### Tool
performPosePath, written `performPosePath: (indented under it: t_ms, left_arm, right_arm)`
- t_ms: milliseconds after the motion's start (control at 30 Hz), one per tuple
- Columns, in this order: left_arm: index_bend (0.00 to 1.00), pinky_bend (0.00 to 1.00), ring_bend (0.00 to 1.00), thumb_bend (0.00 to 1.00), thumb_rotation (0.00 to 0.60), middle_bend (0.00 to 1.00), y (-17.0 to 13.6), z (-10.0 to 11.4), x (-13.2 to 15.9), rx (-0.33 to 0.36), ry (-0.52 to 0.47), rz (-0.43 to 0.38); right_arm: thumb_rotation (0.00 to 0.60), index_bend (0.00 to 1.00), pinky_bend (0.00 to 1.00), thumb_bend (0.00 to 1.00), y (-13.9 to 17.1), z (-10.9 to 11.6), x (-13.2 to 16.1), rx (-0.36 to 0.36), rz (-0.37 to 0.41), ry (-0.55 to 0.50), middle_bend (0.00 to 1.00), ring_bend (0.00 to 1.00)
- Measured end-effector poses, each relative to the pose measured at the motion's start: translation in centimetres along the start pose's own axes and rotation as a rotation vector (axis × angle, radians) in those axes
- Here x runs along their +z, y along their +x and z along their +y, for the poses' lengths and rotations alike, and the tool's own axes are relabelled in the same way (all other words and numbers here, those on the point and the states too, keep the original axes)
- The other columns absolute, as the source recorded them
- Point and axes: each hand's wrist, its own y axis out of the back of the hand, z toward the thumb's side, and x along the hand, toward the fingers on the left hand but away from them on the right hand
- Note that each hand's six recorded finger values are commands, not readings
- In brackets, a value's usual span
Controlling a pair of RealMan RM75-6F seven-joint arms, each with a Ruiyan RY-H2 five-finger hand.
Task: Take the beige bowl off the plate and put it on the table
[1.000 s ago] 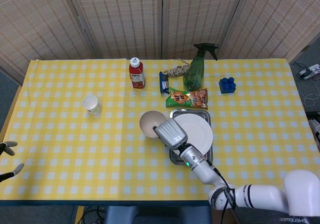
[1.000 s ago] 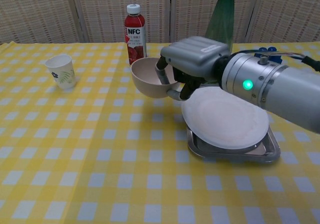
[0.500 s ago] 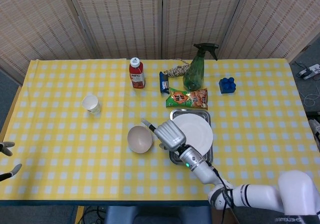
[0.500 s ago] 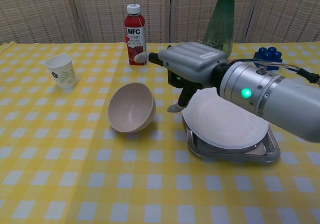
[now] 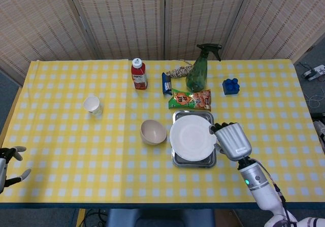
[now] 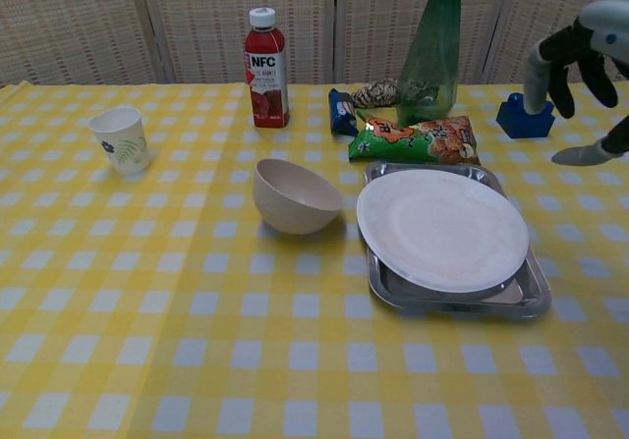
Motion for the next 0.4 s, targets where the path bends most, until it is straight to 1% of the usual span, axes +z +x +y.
performPosePath:
  t_ms: [100, 233, 400]
  left_arm:
    - [0.44, 0.40, 0.34, 0.02, 0.600, 0.52, 0.0, -0.2, 0.3, -0.001, 0.002, -0.006]
    - [0.44, 0.40, 0.34, 0.02, 0.600, 0.52, 0.0, -0.2, 0.4, 0.007, 0.004, -0.013]
    - [0.44, 0.41, 0.34, 0.02, 0.600, 0.52, -0.1, -0.1, 0.7, 0.024, 0.004, -0.028]
  right_arm:
    - [0.600, 0.49, 0.55, 0.00, 2.6, -0.3, -2.8, 0.005, -0.075, -0.023, 0.52, 0.55]
    - [0.600, 0.49, 0.54, 0.00, 6.1, -0.7, -6.4, 0.008, -0.177, -0.057, 0.52, 0.54]
    - [0.600, 0.49, 0.54, 0.01, 9.1, -1.4, -9.3, 0.006, -0.256, -0.106, 0.52, 0.54]
